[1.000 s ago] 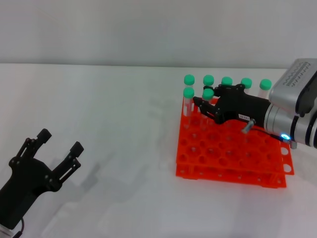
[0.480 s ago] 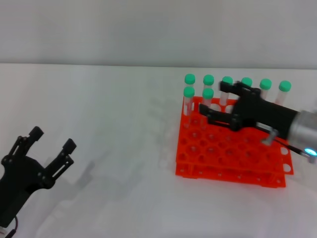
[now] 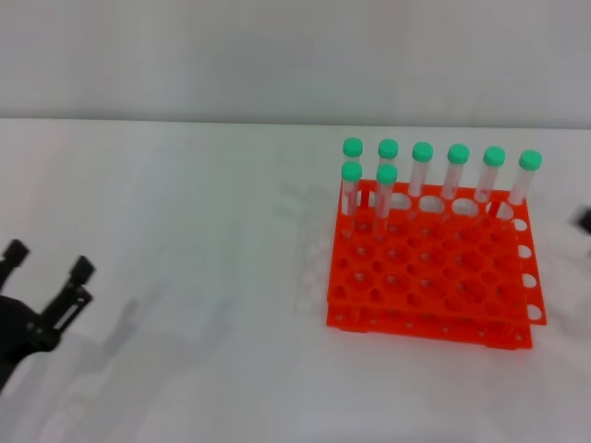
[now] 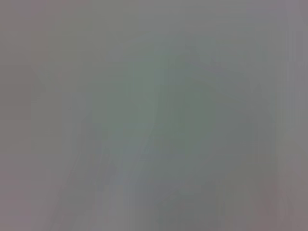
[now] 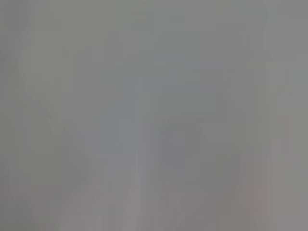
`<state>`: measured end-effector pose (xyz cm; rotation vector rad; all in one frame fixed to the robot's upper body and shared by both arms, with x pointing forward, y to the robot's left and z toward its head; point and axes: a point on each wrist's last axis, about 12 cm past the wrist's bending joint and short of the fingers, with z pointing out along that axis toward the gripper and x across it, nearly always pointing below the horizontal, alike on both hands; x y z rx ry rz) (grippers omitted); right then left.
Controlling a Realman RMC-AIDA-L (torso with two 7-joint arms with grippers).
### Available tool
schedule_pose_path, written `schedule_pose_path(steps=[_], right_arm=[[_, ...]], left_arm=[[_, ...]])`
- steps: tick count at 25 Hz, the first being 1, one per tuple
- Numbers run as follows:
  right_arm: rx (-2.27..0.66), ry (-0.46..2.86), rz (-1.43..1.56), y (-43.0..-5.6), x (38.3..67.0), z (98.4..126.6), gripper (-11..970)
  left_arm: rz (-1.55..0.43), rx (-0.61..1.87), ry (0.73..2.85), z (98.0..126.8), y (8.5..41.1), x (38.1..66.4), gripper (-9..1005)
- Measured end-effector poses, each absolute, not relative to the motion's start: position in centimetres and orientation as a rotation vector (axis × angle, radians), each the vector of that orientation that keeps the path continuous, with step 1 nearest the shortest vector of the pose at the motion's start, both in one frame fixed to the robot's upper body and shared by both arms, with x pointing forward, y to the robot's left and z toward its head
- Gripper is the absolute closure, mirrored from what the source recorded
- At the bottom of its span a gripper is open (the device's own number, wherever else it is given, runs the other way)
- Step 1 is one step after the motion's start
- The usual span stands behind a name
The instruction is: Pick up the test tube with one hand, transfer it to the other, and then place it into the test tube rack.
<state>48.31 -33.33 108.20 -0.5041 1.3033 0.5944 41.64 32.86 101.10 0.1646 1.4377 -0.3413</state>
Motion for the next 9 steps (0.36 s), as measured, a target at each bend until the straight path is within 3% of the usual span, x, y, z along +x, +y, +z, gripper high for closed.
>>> schedule_pose_path(steps=[1, 9], right_arm=[[-0.439, 1.297, 0.552, -34.7, 46.7, 107.6, 90], [-0.3, 1.268, 0.388, -37.0, 42.0, 105.6, 91]], left_arm=[[-0.313, 0.134, 1.434, 101.1, 33.3, 41.4, 103], [-0.265, 0.056, 1.407, 101.3, 34.0, 41.2, 103]])
